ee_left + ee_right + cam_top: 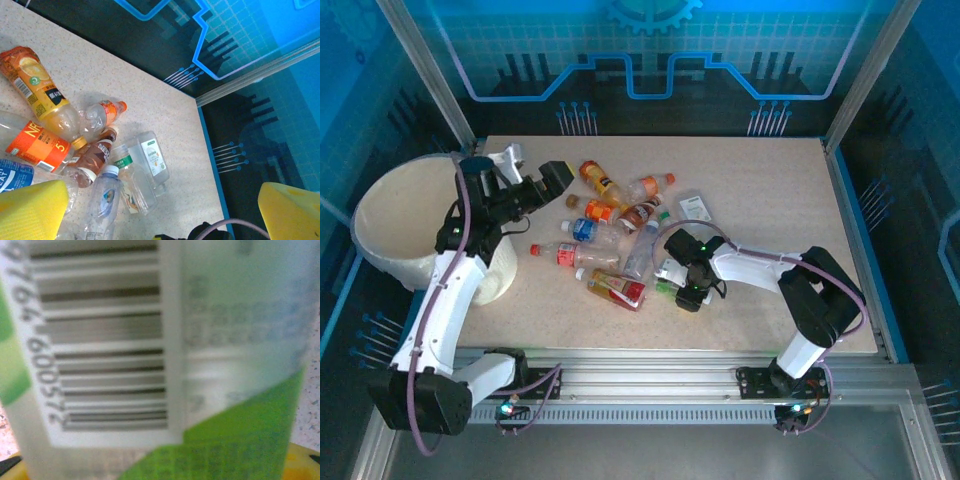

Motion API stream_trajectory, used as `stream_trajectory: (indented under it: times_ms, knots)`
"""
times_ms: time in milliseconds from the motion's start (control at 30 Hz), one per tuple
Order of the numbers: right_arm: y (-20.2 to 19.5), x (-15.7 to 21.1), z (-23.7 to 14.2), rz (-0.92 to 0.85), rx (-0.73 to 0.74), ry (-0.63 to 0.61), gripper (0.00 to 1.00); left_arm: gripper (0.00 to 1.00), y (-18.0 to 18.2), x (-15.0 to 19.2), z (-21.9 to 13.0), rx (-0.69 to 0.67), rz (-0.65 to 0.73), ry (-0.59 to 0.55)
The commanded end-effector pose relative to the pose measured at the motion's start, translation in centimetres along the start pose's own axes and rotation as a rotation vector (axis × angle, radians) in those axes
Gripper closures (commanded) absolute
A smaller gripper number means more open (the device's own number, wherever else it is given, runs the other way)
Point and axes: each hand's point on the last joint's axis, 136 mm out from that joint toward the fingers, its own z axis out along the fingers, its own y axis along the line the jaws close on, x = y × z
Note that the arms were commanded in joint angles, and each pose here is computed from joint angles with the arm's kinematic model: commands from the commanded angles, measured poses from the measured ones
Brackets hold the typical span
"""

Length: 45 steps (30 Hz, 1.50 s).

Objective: Put the plastic bottles in the bin

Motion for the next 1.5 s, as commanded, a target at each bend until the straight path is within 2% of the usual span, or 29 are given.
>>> stream_trajectory:
  times_ms: [0, 133, 367, 533, 667, 767, 1000, 1300, 1467]
  knots:
    - [0.2, 0.9, 0.0, 0.013, 0.017, 0.013, 0.48, 0.01, -1.0, -0.3, 0.1, -0.007, 0.071, -0.008]
    - [-0.1, 0.6, -1.5, 0.039, 0.041, -0.027, 0.54, 0.01, -1.6, 0.2, 0.5, -0.007, 0.138, -0.011]
    - [-1.5, -1.4, -5.6, 0.136, 0.060, -0.182, 0.56, 0.01, -2.5, 1.6, 2.0, 0.017, 0.187, 0.002]
    - [-2.1, -4.2, -9.5, 0.199, 0.046, -0.394, 0.57, 0.01, -3.5, 3.6, 3.5, 0.030, 0.209, 0.062]
    - [-2.6, -6.6, -13.1, 0.247, 0.019, -0.586, 0.57, 0.01, -3.9, 5.6, 5.2, -0.060, 0.310, 0.058]
    - [-2.4, -7.9, -15.1, 0.257, -0.010, -0.677, 0.57, 0.01, -4.3, 6.9, 6.3, -0.076, 0.311, 0.086]
    - [-3.1, -10.2, -17.8, 0.333, -0.059, -0.806, 0.57, 0.01, -7.2, 10.3, 8.5, 0.128, 0.170, 0.173]
    - [-2.6, -12.9, -19.7, 0.366, -0.173, -0.905, 0.55, 0.06, -7.1, 12.3, 9.2, 0.117, 0.148, 0.199]
    - [-2.0, -14.0, -20.7, 0.359, -0.242, -0.936, 0.54, 0.17, -7.7, 13.2, 9.6, 0.151, 0.144, 0.245]
